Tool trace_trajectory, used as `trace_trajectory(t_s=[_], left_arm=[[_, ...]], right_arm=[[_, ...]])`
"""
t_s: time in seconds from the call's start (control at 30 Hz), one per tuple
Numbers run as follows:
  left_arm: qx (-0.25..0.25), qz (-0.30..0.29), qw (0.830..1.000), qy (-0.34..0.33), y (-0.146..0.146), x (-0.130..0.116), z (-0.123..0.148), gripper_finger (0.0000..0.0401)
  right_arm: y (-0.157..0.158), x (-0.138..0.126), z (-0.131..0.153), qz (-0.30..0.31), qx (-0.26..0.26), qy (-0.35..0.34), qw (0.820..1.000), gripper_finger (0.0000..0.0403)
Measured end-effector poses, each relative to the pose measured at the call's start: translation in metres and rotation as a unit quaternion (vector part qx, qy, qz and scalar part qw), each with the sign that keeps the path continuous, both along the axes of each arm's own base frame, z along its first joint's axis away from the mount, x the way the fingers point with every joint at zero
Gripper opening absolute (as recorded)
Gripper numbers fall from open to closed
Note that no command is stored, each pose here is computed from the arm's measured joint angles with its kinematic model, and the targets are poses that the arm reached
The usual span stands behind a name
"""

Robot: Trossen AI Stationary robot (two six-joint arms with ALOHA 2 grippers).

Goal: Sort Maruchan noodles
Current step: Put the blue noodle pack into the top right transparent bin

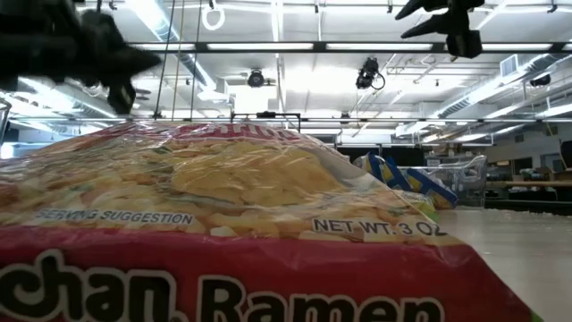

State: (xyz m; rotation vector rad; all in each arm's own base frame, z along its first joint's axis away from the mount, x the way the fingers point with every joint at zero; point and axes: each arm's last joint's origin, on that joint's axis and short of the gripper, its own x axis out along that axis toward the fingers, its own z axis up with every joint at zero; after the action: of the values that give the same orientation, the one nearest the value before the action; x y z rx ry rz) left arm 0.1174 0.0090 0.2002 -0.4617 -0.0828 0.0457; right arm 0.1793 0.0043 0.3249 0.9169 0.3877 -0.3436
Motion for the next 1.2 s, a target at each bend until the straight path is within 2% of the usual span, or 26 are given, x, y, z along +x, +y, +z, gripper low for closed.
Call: trace_trajectory(t_s=[0.07,0.17,0.23,0.33,0.47,0.57,0.7,0.83,0.93,1.1,1.2], left_arm=[[0.009,0.006,1.0,-0.014,-0.001,0.002,0.021,0.0027],[0.023,0.046,0.999,0.02,0.0,0.007,0.049,0.0027],[0.022,0.09,0.993,0.075,0.002,0.011,0.061,0.0027],[0.028,0.111,0.977,0.181,0.004,0.019,0.068,0.0027],[0.017,0.114,0.939,0.325,0.007,0.026,0.078,0.0027],[0.019,0.117,0.899,0.421,0.01,0.032,0.078,0.0027],[-0.002,0.101,0.859,0.502,0.015,0.04,0.075,0.0027],[-0.014,0.084,0.827,0.556,0.02,0.046,0.075,0.0027],[0.021,0.066,0.8,0.596,0.026,0.049,0.076,0.0027],[0.069,0.052,0.758,0.647,0.037,0.064,0.062,0.0028],[0.066,0.053,0.743,0.664,0.039,0.076,0.051,0.0035]], right_arm=[[0.0,0.004,-0.002,0.005,-0.01,0.008,1.0,0.0129],[0.0,0.009,-0.006,0.012,-0.022,0.019,1.0,0.0129],[0.0,0.01,-0.006,0.023,-0.044,0.022,0.999,0.0129],[-0.001,0.01,-0.005,0.033,-0.075,0.021,0.996,0.0129],[-0.002,0.006,0.002,0.045,-0.123,0.001,0.991,0.0129],[-0.005,0.002,0.006,0.028,-0.142,-0.009,0.989,0.0129],[-0.008,-0.003,0.009,0.02,-0.167,-0.011,0.986,0.013],[-0.009,-0.006,0.011,0.026,-0.184,-0.014,0.983,0.0134],[-0.009,-0.007,0.012,0.033,-0.191,-0.015,0.981,0.0142],[-0.008,-0.007,0.012,0.053,-0.202,-0.018,0.978,0.0174],[-0.008,-0.008,0.013,0.063,-0.224,-0.017,0.972,0.0197]])
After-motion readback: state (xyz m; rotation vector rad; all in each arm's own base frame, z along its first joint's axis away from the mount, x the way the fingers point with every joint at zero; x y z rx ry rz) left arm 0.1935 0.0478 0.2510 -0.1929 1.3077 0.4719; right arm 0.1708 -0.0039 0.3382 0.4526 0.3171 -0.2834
